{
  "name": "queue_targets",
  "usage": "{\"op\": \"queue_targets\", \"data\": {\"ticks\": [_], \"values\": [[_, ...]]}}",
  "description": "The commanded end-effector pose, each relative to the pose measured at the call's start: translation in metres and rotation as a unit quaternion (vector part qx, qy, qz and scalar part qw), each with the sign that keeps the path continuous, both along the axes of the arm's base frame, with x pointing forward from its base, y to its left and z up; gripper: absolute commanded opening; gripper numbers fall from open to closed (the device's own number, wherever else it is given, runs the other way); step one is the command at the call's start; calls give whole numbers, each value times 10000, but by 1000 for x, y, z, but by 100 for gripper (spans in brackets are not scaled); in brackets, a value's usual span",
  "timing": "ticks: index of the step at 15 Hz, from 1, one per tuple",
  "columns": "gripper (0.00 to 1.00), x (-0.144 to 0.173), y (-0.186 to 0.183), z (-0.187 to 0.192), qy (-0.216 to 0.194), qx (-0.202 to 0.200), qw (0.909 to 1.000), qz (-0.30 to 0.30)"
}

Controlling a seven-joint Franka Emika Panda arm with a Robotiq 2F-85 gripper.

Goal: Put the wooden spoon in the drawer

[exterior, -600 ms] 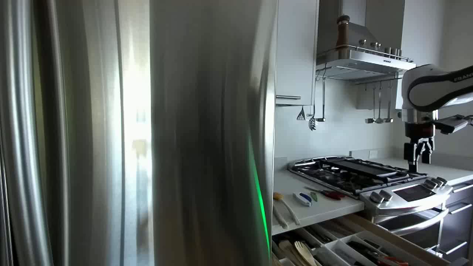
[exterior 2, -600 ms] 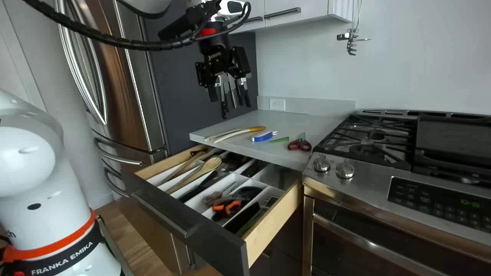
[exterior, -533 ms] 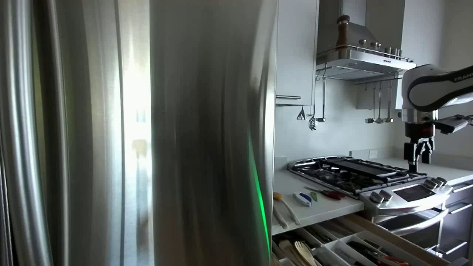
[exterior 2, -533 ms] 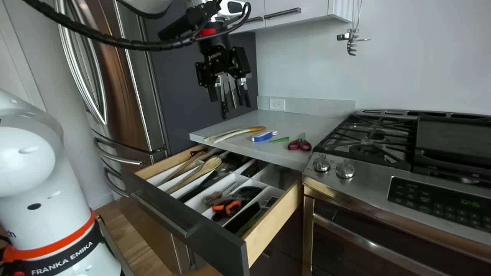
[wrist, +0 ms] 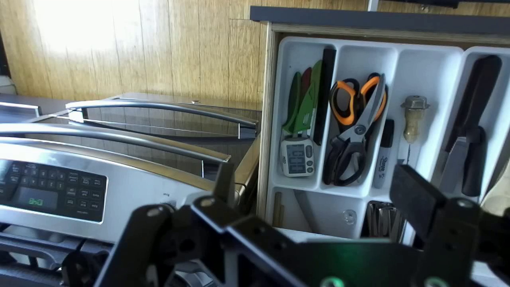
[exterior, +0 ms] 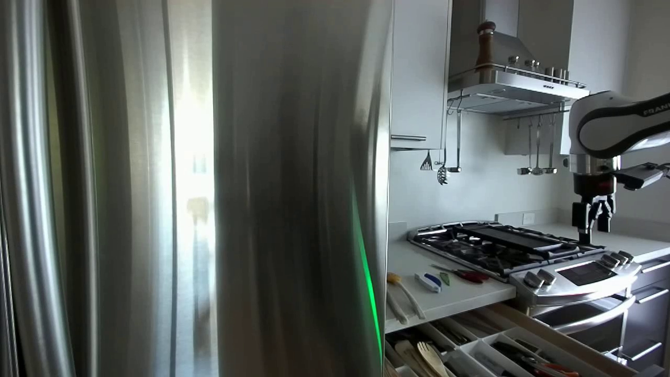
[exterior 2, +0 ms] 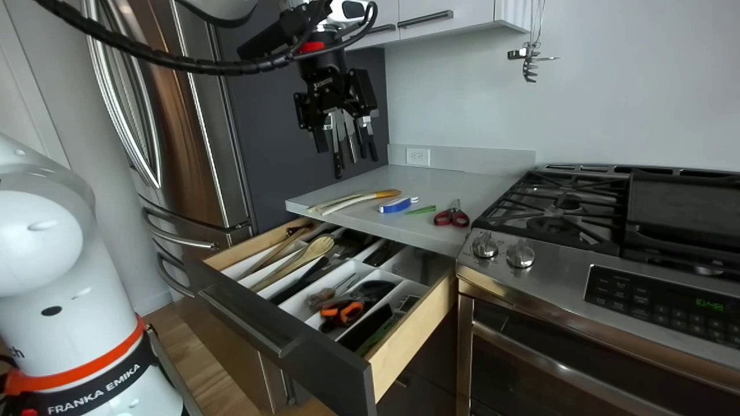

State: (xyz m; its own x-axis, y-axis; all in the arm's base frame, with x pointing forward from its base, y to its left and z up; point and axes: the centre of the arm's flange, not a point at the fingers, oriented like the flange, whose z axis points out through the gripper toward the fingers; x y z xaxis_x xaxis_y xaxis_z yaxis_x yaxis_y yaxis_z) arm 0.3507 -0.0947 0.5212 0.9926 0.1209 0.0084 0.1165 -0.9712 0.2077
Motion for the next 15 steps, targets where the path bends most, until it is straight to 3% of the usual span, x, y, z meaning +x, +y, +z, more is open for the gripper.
{"op": "queue_targets", "data": {"ticks": [1,4,8,11,15], "values": [[100,0,0,0,0,0,10000,0],[100,26,52,15,-3,-194,9995,241],[100,60,163,20,-48,-91,9971,750],[100,84,232,5,-98,483,9964,691],[100,133,269,-27,9,1180,9926,277]]}}
